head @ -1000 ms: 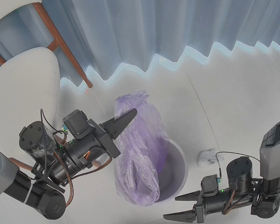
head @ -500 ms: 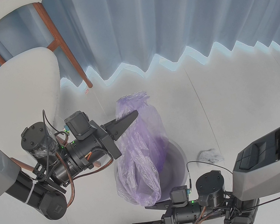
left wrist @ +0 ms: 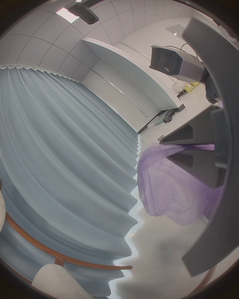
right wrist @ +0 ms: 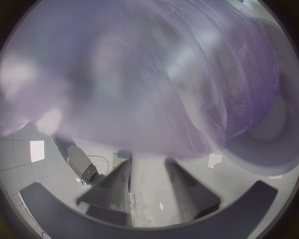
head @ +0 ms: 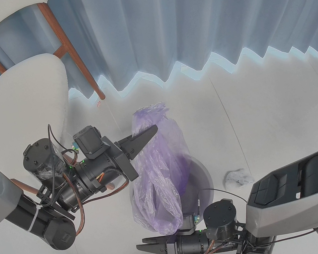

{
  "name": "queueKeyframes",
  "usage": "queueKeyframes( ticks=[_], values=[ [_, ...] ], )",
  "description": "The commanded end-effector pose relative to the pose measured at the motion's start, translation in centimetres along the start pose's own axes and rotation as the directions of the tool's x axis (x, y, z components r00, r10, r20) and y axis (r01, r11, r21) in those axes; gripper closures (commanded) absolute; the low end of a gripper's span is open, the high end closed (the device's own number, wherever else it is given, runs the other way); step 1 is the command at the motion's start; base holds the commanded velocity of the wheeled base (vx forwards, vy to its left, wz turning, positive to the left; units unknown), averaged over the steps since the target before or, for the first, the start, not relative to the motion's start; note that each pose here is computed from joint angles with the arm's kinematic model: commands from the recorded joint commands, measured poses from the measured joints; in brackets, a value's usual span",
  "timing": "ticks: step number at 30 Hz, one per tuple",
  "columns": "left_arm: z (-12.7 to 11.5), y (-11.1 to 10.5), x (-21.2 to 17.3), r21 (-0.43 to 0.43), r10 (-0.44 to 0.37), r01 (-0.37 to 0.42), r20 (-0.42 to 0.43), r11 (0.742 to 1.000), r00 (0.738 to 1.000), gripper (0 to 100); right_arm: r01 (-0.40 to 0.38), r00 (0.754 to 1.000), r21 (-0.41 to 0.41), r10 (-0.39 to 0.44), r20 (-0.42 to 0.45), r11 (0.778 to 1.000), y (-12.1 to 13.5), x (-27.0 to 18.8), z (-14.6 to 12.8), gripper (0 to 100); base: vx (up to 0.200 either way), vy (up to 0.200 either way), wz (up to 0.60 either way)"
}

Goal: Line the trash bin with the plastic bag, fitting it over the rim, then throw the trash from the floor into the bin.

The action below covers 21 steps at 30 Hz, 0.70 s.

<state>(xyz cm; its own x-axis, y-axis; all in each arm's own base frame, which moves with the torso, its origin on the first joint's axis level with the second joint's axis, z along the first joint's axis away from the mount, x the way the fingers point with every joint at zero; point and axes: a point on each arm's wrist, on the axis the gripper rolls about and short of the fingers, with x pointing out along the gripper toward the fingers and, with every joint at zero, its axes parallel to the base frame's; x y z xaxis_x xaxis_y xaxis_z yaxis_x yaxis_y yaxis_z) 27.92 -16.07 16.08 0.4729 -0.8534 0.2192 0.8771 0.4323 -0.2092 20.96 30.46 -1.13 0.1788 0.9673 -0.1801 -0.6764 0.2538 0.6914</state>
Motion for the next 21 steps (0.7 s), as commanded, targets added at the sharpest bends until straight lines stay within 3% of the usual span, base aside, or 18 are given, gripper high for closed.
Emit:
queueKeyframes(
  ticks=[1,8,11,21],
  values=[
    [0.0,-0.2,0.0,0.0,-0.004,0.004,0.001,1.0,1.0,100,-0.02,0.999,-0.006,0.02,0.038,1.0,0.1,1.0,0.4,100,0.0,0.0,0.0],
    [0.2,-0.4,-0.1,0.001,-0.008,0.008,0.002,1.0,1.0,100,0.02,0.989,-0.031,-0.015,0.149,0.999,-0.5,2.5,1.6,100,0.0,0.0,0.0],
    [0.1,-0.5,-0.2,0.0,-0.007,0.007,-0.003,1.0,1.0,100,0.072,0.969,-0.033,-0.062,0.239,0.997,-1.0,2.8,2.8,100,0.0,0.0,0.0],
    [-0.1,-0.4,-0.4,-0.005,0.001,-0.001,-0.012,1.0,1.0,100,0.21,0.906,-0.061,-0.171,0.387,0.976,-3.4,1.4,5.9,100,0.0,0.0,0.0]
  ],
)
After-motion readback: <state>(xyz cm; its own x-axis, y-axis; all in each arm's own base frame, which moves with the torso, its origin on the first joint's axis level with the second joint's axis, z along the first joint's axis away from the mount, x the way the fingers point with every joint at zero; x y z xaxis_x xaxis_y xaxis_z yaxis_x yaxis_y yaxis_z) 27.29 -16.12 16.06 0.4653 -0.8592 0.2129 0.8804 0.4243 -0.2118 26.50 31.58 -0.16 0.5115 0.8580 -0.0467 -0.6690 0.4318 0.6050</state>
